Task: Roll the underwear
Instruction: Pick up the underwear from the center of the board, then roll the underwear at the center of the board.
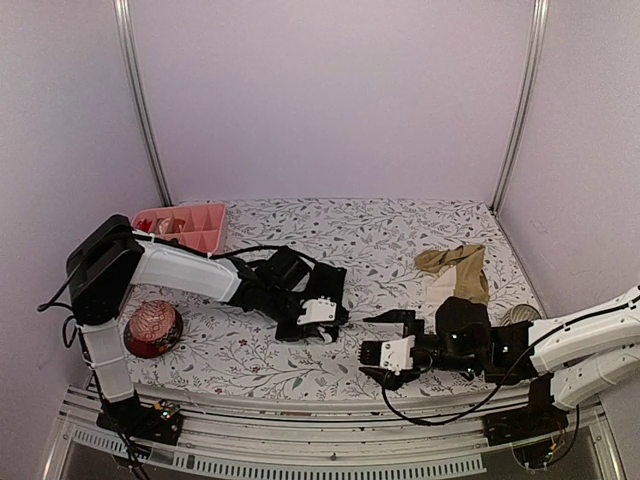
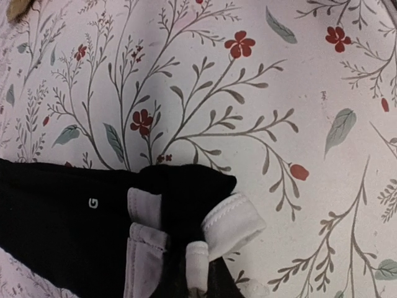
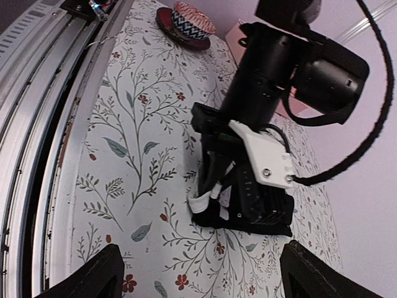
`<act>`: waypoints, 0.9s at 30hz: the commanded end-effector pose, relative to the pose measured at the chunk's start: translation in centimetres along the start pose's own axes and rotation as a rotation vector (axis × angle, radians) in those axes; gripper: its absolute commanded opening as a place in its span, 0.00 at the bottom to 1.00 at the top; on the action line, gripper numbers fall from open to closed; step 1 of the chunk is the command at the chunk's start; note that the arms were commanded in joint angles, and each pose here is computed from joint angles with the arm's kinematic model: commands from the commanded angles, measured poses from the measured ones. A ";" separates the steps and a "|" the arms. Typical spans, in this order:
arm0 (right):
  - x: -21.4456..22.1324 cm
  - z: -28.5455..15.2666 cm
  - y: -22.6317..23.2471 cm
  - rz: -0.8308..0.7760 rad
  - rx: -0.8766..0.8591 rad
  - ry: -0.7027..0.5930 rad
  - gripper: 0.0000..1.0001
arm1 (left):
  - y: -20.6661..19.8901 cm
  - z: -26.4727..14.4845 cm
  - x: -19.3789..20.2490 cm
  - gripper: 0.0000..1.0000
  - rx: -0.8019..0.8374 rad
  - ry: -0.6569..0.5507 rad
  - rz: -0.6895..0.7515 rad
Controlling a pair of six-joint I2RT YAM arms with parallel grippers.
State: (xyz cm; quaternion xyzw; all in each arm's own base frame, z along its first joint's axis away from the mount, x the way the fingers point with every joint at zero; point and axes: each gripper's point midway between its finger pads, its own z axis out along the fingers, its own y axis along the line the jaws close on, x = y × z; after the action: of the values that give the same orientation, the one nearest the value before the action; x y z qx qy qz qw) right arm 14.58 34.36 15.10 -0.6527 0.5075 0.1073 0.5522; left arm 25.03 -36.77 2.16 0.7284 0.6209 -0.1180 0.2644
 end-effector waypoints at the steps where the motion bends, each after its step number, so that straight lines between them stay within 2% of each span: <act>1: -1.0 1.1 3.7 -0.088 -0.151 -0.022 0.88 | -1.0 -0.4 0.1 0.11 0.147 -0.030 -0.075; 6: -0.6 3.0 5.2 -0.132 -0.196 0.021 0.84 | -0.9 -0.8 -0.1 0.11 0.211 -0.048 -0.107; 13: 3.3 7.4 4.4 -0.227 -0.077 0.194 0.83 | -1.0 -0.8 0.2 0.12 0.226 -0.043 -0.113; 20: 4.3 9.9 2.0 -0.232 0.000 0.225 0.86 | -1.1 -0.8 0.0 0.13 0.234 -0.052 -0.117; 27: 6.2 12.7 2.1 -0.262 -0.017 0.270 0.85 | -1.5 -0.7 0.3 0.16 0.240 -0.049 -0.117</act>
State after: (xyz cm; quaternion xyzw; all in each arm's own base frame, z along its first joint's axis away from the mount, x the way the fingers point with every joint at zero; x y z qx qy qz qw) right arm 19.76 40.98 5.49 -0.7277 0.4889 -0.0336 0.4799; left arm 23.76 -36.33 2.91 0.7159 0.6342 -0.2158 0.1968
